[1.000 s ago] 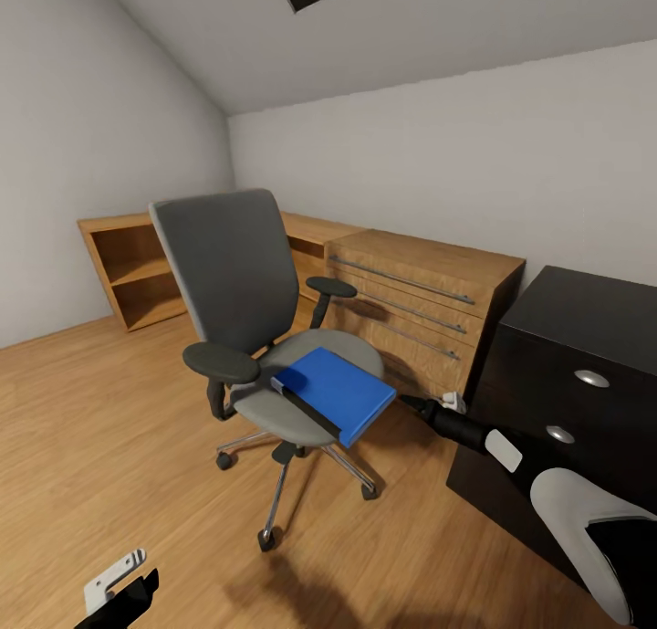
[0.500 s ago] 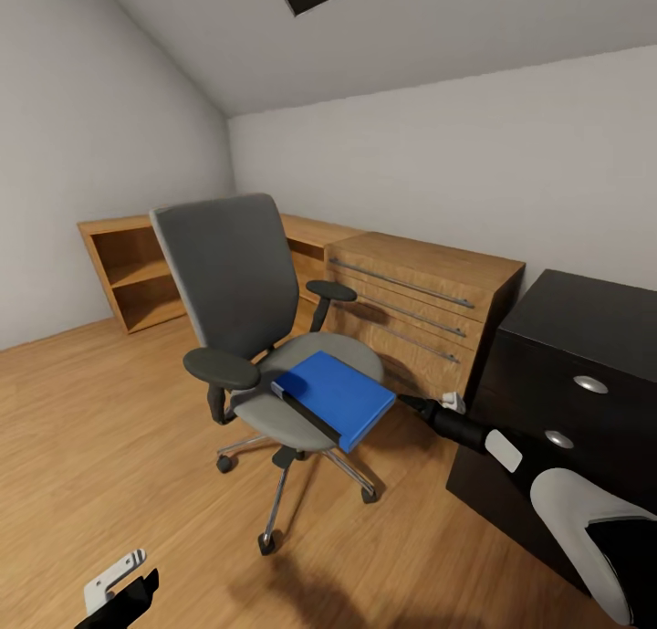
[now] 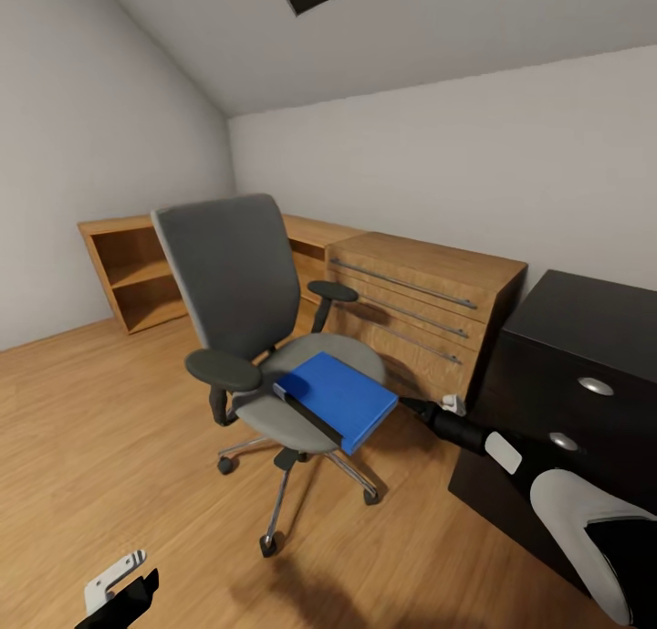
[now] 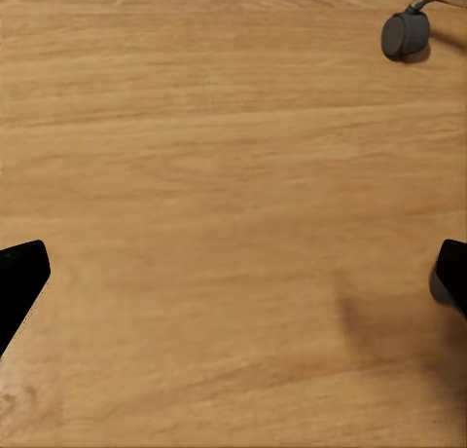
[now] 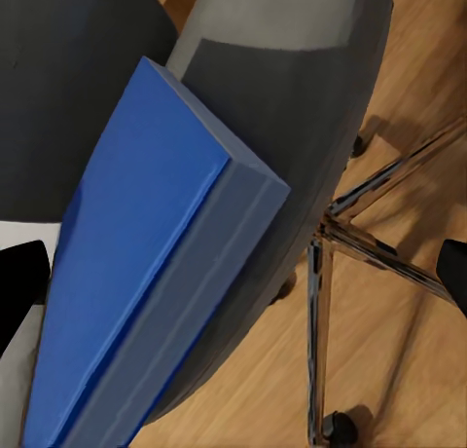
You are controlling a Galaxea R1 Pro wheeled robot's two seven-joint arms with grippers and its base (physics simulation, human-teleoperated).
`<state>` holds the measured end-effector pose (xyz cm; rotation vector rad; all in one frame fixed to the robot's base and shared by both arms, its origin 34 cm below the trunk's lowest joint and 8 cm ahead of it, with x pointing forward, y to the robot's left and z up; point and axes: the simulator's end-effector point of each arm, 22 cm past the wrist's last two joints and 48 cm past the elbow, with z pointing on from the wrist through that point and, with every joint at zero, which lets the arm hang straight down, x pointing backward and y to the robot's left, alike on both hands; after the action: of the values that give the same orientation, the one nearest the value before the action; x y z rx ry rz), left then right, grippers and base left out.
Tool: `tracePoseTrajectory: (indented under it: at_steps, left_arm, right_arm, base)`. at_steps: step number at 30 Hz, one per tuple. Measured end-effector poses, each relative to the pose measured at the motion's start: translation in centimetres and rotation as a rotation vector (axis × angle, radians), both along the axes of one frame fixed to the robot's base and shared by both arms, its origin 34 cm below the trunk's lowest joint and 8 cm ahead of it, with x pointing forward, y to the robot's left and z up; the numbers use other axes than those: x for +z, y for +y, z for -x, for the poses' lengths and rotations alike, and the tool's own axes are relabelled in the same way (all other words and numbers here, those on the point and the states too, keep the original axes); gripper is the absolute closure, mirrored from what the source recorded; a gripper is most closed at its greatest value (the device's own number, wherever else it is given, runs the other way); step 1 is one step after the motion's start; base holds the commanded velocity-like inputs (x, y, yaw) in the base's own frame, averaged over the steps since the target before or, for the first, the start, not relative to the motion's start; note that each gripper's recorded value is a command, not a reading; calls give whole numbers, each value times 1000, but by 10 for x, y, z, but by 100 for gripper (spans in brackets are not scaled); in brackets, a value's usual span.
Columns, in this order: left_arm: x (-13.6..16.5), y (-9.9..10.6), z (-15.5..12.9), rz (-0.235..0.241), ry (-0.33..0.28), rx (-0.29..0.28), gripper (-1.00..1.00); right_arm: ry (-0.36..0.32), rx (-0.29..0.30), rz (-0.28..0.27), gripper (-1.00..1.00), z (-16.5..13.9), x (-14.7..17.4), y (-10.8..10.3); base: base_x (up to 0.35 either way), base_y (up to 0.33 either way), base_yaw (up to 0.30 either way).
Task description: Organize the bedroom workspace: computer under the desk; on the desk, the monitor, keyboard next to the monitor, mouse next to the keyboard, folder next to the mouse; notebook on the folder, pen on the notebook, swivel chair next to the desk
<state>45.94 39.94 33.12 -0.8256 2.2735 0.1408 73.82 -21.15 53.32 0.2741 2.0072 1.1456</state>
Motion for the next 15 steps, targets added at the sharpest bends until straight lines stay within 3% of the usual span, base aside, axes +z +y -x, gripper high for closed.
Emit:
tracePoseTrajectory:
  at_steps: [5, 15]
  left_arm:
    - [0, 0, 0, 0, 0, 0, -100]
    - [0, 0, 0, 0, 0, 0, -100]
  right_arm:
    - [4, -1, -1, -100, 1, -1, 0]
    - [5, -2, 0, -100, 1, -2, -1]
  base:
    - [120, 109, 0]
    - [23, 21, 0]
